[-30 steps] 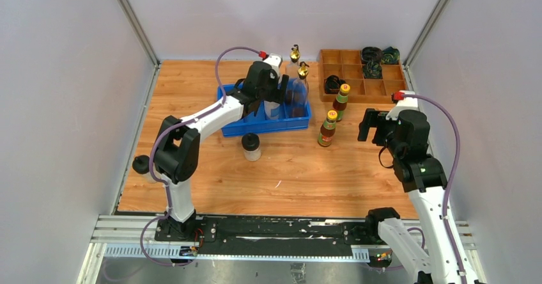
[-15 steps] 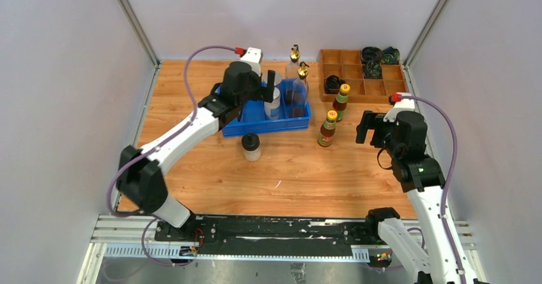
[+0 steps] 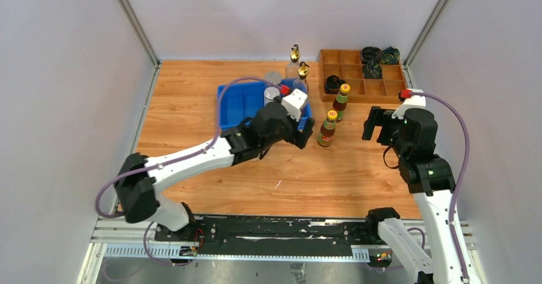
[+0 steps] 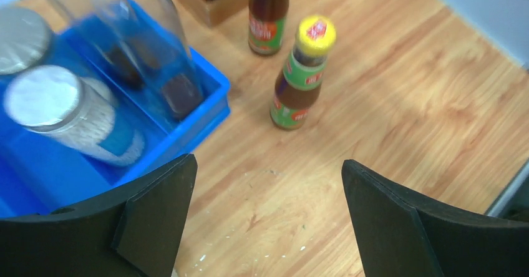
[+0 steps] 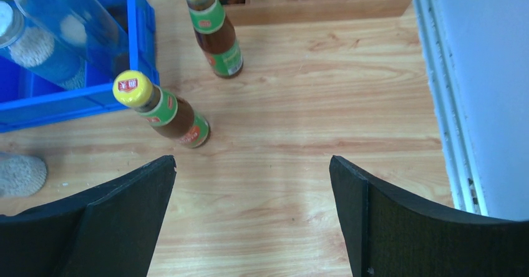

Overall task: Organize the condiment bottles
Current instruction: Pick up the bottle from the center of the board.

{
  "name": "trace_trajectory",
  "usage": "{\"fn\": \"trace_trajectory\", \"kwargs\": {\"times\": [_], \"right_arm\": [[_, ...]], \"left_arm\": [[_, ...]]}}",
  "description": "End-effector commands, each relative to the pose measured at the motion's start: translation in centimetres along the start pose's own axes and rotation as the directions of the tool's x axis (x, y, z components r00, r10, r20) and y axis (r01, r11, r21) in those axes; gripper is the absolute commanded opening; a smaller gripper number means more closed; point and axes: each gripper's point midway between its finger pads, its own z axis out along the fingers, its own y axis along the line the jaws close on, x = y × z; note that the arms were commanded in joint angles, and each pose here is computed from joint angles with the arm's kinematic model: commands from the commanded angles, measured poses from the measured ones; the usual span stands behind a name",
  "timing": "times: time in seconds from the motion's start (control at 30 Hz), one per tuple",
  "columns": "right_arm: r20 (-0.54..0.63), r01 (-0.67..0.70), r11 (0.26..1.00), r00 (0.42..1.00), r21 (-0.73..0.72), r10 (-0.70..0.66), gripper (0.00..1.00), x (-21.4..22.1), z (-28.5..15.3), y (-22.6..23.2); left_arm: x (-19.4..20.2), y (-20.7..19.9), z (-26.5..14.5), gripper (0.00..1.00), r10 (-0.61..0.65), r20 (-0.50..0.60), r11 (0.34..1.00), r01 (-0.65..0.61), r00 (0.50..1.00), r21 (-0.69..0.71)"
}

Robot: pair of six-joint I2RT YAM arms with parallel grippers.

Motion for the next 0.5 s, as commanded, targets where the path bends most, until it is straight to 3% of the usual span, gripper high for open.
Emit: {"fn": "trace_trajectory", "kwargs": {"times": [0.0,0.47], "right_arm": [[0.015,-0.006,0.998,1.000,0.056,0.006,1.00,-1.2,-2.0,-1.2],[0.011,0.011,0.999,1.000,0.044,-0.012,1.00,-0.6,-2.8,-1.2]], "left_arm": [[1.6,-2.3,3.8,0.92,0.033,-0.028,0.999,-0.032,0.999,0.031],[0.8,-5.5,12.0,0.94,0.085,0.011,0.994,-0.085,0.996,0.065]]}}
